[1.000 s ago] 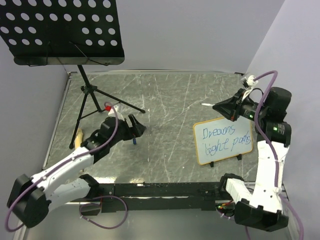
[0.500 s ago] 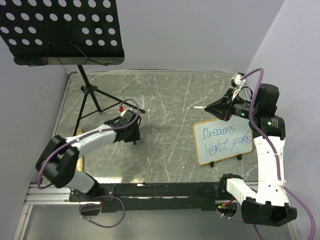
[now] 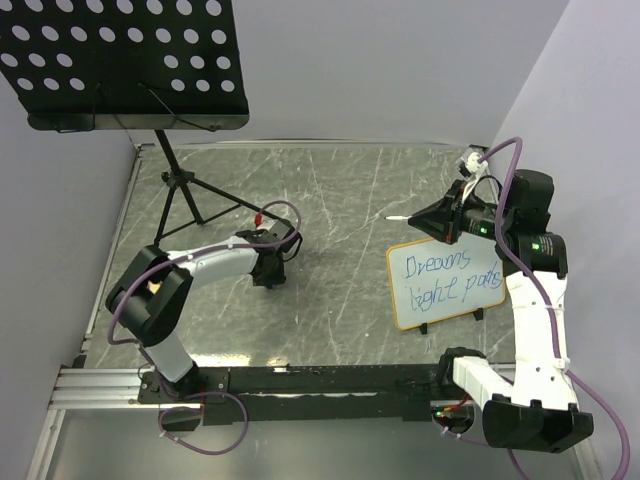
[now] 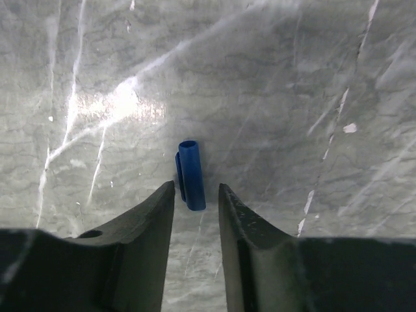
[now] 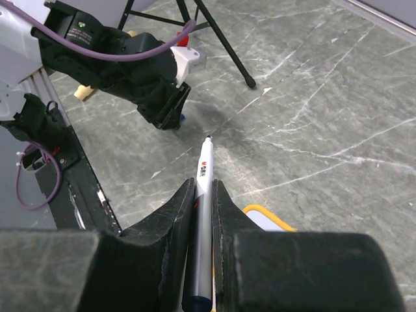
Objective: Write a sentence on the whiteboard
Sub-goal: Pick up the pen cap from the center of the board.
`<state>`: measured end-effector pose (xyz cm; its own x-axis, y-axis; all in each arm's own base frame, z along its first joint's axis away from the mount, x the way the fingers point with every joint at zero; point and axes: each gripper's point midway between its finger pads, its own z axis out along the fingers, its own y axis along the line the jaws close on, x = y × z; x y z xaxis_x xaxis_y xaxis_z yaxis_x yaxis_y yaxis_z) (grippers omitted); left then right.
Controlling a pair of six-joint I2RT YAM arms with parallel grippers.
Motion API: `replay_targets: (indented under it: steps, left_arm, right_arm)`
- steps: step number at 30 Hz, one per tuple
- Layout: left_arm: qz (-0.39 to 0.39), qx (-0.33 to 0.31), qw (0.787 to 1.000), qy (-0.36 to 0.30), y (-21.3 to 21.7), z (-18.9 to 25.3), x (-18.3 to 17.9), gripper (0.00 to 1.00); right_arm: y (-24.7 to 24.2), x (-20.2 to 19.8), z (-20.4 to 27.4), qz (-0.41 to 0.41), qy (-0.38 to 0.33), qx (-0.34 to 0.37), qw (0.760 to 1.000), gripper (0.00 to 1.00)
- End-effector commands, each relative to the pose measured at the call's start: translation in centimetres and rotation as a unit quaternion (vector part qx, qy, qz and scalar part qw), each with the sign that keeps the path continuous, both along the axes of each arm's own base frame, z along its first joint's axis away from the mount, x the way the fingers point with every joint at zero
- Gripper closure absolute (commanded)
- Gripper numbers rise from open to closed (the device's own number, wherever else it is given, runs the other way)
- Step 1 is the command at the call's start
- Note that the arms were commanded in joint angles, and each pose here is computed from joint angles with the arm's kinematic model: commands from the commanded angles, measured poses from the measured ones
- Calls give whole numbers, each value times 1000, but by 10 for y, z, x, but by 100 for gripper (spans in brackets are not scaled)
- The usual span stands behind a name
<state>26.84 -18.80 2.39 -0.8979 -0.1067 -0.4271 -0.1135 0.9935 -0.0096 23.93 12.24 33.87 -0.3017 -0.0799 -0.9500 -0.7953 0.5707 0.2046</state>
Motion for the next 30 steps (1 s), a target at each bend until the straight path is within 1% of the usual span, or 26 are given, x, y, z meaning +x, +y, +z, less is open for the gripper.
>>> replay_targets:
  steps: [1, 4, 5, 9, 12, 14, 15, 17, 18, 20, 21, 22, 24, 25, 28, 30]
  left_arm:
    - [-8, 28, 1000, 7, 4, -2, -1, 63]
    - [-13, 40, 999, 16, 6, -9, -3, 67]
    - [-18, 46, 999, 21, 7, -11, -3, 70]
    - [-30, 72, 996, 37, 12, -24, -6, 76]
    - [-44, 74, 996, 36, 12, -27, -8, 80]
    - [-59, 62, 996, 34, 10, -28, -13, 82]
    - [-64, 39, 997, 7, 1, -19, -6, 82]
    - [-80, 15, 997, -5, -3, -17, -9, 82]
    - [-85, -14, 996, -37, -11, -7, -3, 82]
    - [-107, -52, 991, -63, -23, 3, -1, 82]
    - [-114, -75, 987, -90, -29, 11, 3, 81]
    - [-132, -94, 982, -99, -36, 15, 3, 81]
    - [-143, -112, 977, -115, -39, 17, 0, 80]
    - [-151, -127, 971, -134, -46, 23, 5, 78]
    - [-166, -144, 966, -133, -52, 19, 2, 76]
    - [-169, -132, 970, -118, -52, 9, 2, 75]
  right_arm:
    - [2, -1, 7, 10, -30, -3, 1000, 100]
    - [3, -2, 7, 10, -31, -3, 999, 100]
    - [3, -3, 7, 10, -30, -2, 999, 100]
    - [3, -4, 7, 11, -32, -2, 999, 100]
    - [3, -4, 5, 11, -29, -1, 1000, 100]
    - [3, -4, 4, 12, -28, -1, 1000, 100]
    - [4, -4, 3, 14, -27, -1, 1000, 100]
    - [4, -5, 3, 15, -26, 0, 1000, 100]
    - [4, -4, 1, 15, -22, 1, 1000, 100]
    - [5, -5, 0, 19, -19, 3, 1000, 100]
    - [5, -5, 0, 20, -18, 3, 1000, 100]
    - [6, -6, 0, 23, -17, 4, 1000, 100]
    - [7, -6, -2, 27, -12, 6, 1000, 100]
    - [8, -7, -2, 29, -11, 7, 999, 100]
    - [12, -7, -5, 39, -2, 10, 999, 100]
    - [13, -7, -6, 43, 2, 12, 999, 100]
